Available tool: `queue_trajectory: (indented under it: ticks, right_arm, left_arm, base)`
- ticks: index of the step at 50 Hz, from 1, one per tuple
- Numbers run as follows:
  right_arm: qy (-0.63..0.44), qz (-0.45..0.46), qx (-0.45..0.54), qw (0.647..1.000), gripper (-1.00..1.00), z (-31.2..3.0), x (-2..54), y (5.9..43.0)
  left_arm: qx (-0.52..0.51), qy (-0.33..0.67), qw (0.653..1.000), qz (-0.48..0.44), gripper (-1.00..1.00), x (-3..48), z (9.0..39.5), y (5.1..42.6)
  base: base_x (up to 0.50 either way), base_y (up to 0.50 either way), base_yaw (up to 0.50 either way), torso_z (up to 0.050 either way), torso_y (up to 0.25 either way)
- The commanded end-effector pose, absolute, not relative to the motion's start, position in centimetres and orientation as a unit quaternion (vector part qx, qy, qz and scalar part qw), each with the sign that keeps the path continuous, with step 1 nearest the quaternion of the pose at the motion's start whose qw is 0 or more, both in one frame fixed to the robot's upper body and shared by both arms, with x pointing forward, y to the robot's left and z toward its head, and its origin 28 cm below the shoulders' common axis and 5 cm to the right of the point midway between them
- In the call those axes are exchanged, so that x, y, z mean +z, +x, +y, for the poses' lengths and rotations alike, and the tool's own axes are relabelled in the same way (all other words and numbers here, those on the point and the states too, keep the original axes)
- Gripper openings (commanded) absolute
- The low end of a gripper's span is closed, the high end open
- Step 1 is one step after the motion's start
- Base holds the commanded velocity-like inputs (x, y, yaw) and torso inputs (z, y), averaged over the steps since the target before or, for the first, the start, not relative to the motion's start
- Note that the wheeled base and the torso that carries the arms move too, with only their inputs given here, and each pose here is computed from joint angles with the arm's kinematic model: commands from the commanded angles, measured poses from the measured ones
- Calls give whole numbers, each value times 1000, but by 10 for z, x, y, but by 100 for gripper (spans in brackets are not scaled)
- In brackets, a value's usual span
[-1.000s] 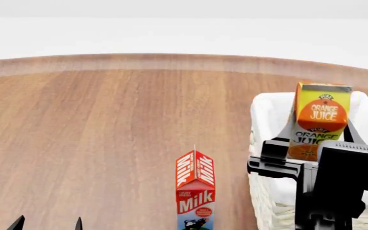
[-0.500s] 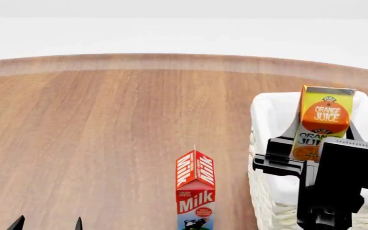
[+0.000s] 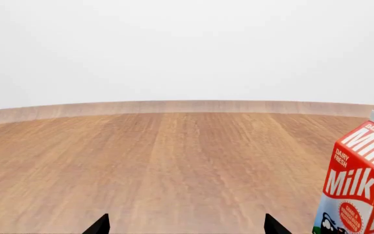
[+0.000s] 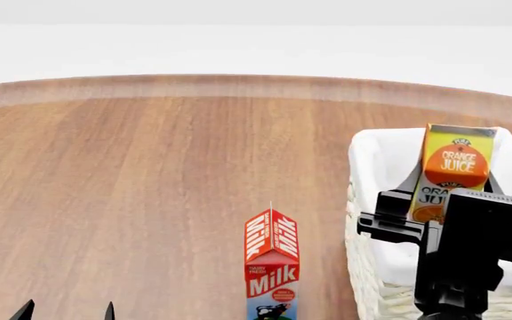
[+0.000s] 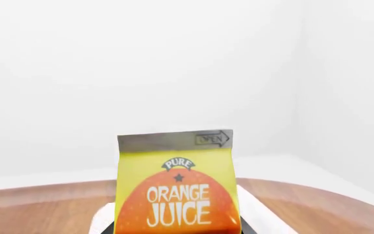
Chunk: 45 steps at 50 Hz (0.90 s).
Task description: Pick up the orange juice, and put it in the basket.
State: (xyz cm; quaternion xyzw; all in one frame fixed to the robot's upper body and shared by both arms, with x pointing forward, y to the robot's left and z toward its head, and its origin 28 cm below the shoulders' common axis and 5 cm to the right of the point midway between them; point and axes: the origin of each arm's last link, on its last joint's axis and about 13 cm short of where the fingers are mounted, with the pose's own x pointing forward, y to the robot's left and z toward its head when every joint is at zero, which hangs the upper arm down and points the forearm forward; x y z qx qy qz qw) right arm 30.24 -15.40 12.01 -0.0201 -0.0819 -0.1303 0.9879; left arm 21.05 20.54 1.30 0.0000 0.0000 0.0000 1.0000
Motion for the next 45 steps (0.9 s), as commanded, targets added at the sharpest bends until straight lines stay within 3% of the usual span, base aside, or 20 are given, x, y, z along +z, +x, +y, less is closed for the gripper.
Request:
queue_trajectory:
  ticks: [1, 45]
  right_arm:
    - [-41, -92, -137, 986, -100, -156, 122, 309]
    - [-54, -45, -169, 983, -100, -165, 106, 339]
  left_arm:
    - [0, 0, 1000, 0, 100, 13, 205, 211]
    - [0, 0, 1000, 0, 100, 13, 205, 211]
  base:
    - [0, 0, 0, 0, 0]
    - [0, 0, 0, 0, 1]
